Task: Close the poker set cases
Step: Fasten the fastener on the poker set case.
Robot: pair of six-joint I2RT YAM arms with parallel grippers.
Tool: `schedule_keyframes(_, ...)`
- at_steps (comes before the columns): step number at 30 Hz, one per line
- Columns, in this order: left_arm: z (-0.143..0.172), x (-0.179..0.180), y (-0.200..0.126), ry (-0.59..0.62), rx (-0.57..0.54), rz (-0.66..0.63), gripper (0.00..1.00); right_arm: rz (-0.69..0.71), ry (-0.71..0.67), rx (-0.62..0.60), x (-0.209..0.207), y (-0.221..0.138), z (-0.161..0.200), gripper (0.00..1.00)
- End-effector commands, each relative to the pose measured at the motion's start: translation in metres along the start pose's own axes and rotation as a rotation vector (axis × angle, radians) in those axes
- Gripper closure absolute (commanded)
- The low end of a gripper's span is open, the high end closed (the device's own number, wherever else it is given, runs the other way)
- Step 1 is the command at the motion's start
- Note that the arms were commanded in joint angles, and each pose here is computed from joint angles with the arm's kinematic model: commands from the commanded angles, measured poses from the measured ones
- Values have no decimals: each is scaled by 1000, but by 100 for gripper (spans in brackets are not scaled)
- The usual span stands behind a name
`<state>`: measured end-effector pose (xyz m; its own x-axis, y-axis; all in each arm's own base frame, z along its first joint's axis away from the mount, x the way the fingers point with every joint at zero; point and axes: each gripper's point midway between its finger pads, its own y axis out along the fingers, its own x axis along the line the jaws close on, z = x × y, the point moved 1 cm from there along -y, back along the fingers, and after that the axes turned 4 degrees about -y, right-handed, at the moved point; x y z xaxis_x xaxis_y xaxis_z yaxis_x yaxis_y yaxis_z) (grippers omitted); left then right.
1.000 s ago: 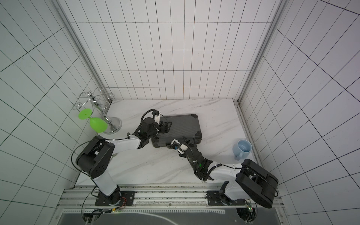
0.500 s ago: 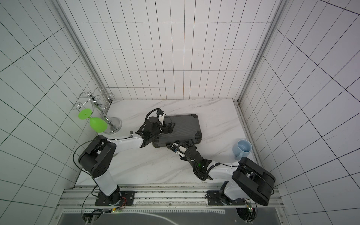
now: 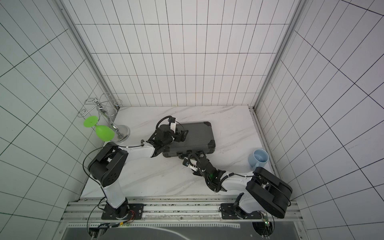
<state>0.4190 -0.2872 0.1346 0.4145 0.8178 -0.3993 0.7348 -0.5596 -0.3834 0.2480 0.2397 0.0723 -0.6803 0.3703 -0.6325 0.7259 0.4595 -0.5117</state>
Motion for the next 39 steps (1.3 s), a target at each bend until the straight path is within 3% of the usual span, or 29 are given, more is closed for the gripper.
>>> schedule_keyframes(1,92,31,-1,-62,294,-84,11,-48,60,-70,-13,4,-32,65)
schedule_keyframes(11,90,30,-2,-63,290,-80,12,-43,99,-143,-33,14,-54,66)
schedule_keyframes(23,92,32,-2,-74,295,-78,12,-46,129,-130,-40,35,-48,66)
schedule_keyframes(39,92,33,-2,-76,294,-78,12,69,198,-129,-67,46,-40,63)
